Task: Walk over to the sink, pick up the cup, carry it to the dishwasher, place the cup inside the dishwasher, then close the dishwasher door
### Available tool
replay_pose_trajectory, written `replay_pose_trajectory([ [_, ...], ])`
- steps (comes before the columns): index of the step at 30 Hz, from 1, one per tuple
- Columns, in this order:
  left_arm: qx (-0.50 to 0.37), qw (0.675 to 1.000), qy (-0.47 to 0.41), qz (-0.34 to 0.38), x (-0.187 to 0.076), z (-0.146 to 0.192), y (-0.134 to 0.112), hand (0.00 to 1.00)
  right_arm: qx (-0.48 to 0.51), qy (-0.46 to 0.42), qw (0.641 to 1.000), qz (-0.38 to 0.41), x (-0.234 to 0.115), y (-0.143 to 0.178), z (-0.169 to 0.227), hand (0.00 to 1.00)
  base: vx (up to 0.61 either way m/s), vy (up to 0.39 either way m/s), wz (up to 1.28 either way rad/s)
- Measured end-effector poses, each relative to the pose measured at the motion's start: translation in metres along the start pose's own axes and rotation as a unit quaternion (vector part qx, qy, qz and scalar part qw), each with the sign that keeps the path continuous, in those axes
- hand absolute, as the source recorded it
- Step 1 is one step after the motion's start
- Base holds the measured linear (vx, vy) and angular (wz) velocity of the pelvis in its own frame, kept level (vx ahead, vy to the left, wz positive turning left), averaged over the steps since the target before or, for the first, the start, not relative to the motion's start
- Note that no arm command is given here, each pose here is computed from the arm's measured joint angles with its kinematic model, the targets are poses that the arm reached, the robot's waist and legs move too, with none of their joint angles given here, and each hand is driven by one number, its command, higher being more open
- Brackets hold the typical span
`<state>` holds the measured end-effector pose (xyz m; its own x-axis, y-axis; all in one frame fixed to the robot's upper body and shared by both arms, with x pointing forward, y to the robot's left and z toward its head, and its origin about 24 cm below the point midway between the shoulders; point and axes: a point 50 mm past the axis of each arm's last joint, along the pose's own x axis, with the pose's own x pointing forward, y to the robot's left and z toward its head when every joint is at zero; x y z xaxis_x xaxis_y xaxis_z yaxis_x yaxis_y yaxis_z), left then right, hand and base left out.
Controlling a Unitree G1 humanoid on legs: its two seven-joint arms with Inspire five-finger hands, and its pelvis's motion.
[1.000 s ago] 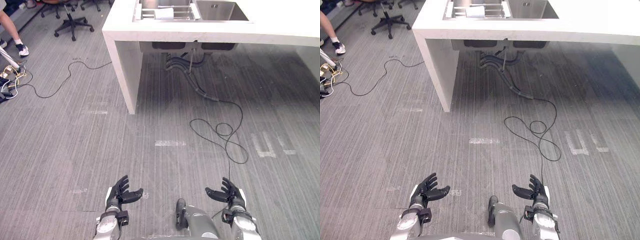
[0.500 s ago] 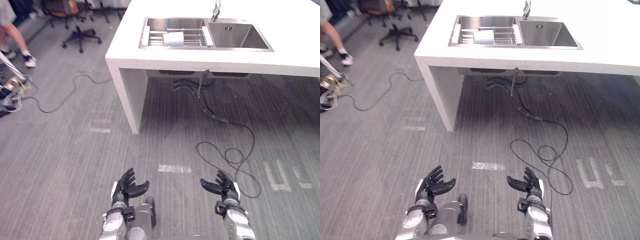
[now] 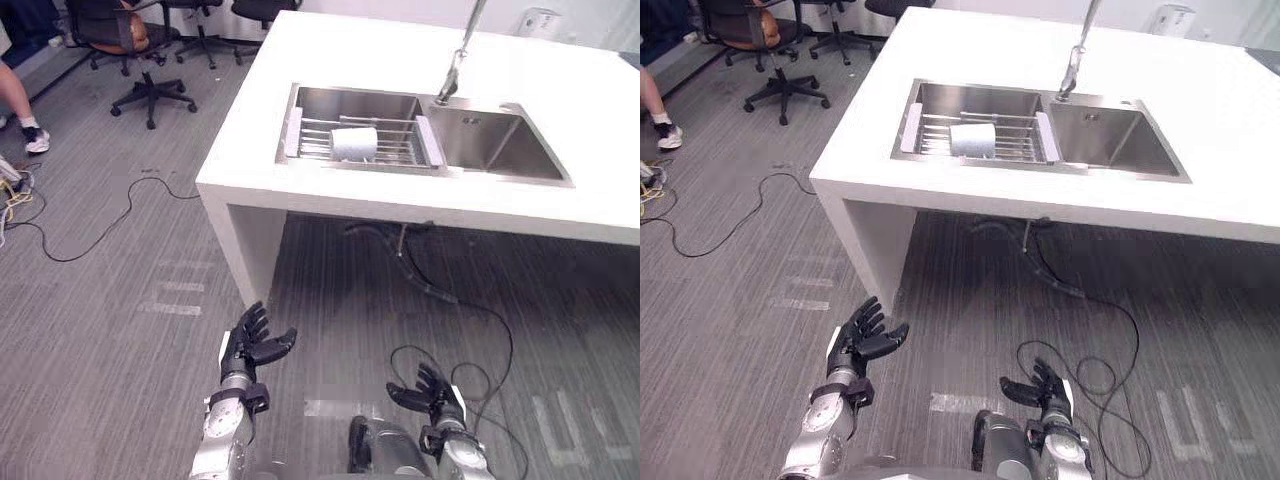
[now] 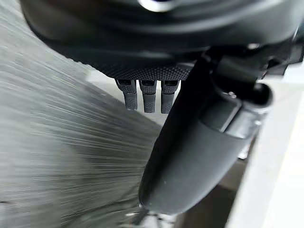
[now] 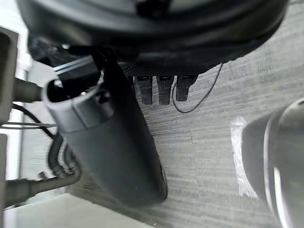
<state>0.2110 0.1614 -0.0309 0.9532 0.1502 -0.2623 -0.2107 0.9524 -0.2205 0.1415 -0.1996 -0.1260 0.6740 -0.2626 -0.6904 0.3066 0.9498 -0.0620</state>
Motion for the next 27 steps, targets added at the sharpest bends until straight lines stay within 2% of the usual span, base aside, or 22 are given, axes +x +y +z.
replay_pose_trajectory([
  [4, -0.022, 0.994, -0.091, -0.057, -0.005, 0.04, -0.029, 0.9, -0.004, -0.004, 1.0, 0.001, -0.006, -0.002, -0.004, 0.9, 0.41, -0.171, 0.34],
  [8, -0.069, 0.971, -0.203, -0.111, -0.024, 0.087, -0.053, 0.9, -0.01, -0.033, 0.999, 0.012, -0.008, 0.001, 0.006, 0.9, 0.22, 0.003, -0.16],
  [13, -0.111, 0.942, -0.29, -0.128, -0.04, 0.119, -0.057, 0.9, -0.029, -0.026, 0.999, 0.001, -0.006, -0.011, 0.004, 0.9, 0.23, 0.244, -0.22],
  [19, -0.089, 0.944, -0.296, -0.114, -0.039, 0.121, -0.047, 0.9, -0.036, 0.0, 0.999, 0.022, -0.001, -0.002, -0.003, 0.9, 0.29, 0.186, -0.08],
  [22, -0.076, 0.944, -0.294, -0.132, -0.041, 0.121, -0.05, 0.9, -0.034, -0.005, 0.999, 0.032, 0.0, 0.004, 0.0, 0.9, 0.2, 0.099, -0.48],
  [27, -0.046, 0.932, -0.321, -0.165, -0.055, 0.131, -0.059, 0.9, -0.027, 0.025, 0.999, 0.035, -0.01, 0.003, -0.021, 0.9, 0.21, -0.055, -0.06],
])
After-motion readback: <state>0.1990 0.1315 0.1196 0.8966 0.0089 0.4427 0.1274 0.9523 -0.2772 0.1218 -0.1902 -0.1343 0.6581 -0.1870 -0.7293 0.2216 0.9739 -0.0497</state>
